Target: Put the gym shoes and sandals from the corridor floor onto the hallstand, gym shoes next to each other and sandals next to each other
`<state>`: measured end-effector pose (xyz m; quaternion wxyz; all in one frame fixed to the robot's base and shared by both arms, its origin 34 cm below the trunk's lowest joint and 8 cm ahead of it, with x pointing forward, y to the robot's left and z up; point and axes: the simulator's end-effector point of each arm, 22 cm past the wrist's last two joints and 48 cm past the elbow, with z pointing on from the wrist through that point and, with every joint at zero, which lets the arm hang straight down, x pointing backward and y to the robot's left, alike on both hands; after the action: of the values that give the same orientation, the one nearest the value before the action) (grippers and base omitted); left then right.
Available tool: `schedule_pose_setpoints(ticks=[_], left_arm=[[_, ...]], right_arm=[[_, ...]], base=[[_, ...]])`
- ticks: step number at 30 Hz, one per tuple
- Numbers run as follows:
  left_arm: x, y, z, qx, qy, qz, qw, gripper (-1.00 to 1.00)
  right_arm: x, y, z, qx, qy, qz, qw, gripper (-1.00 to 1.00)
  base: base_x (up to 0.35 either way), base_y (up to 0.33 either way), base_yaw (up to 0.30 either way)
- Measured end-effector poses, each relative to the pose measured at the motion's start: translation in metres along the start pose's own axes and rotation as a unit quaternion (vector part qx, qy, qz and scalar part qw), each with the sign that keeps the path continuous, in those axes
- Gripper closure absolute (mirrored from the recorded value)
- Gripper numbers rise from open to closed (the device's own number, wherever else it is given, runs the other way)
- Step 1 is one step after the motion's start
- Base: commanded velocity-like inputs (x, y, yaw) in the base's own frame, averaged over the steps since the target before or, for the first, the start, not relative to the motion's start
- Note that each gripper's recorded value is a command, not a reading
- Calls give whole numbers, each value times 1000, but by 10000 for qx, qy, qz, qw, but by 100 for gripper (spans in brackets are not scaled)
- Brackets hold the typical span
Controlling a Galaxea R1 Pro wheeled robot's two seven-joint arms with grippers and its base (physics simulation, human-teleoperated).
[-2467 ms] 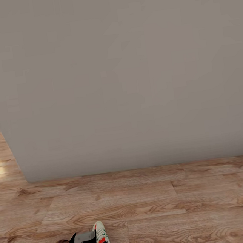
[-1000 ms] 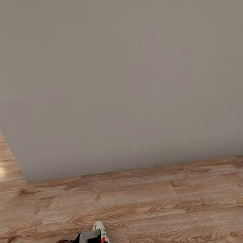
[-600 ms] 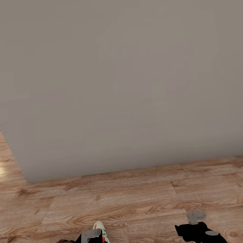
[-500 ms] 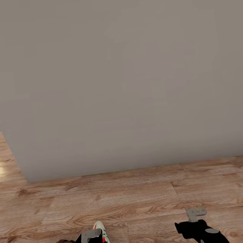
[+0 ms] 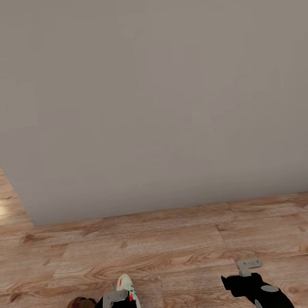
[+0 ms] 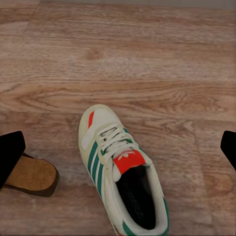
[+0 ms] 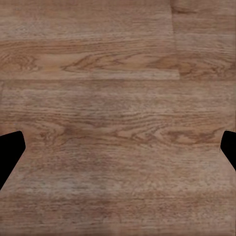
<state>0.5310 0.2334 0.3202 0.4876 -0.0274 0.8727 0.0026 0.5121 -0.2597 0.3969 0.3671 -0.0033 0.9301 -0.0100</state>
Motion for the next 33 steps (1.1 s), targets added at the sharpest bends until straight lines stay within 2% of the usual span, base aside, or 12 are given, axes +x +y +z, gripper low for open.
schedule_pose_setpoints(ticks=[20, 24, 25, 28, 33], left_arm=[[56, 2, 6, -21, 555, 21, 9985, -100], [63, 2, 8, -23, 565, 10, 9984, -100], [55, 0, 9, -15, 370, -9, 9993, -100], [47, 0, 11, -13, 223, -21, 9997, -100], [9, -9, 28, 25, -190, -81, 9998, -100]], right_arm=[[45, 1, 26, -8, 563, -7, 9984, -100], [55, 1, 31, -11, 678, -9, 9977, -100], [55, 2, 31, -12, 684, -11, 9977, -100], [57, 2, 32, -12, 706, -11, 9975, -100], [60, 1, 33, -9, 739, -12, 9973, -100]], base=[[0, 0, 0], [0, 0, 0], [0, 0, 0], [0, 0, 0], [0, 0, 0]])
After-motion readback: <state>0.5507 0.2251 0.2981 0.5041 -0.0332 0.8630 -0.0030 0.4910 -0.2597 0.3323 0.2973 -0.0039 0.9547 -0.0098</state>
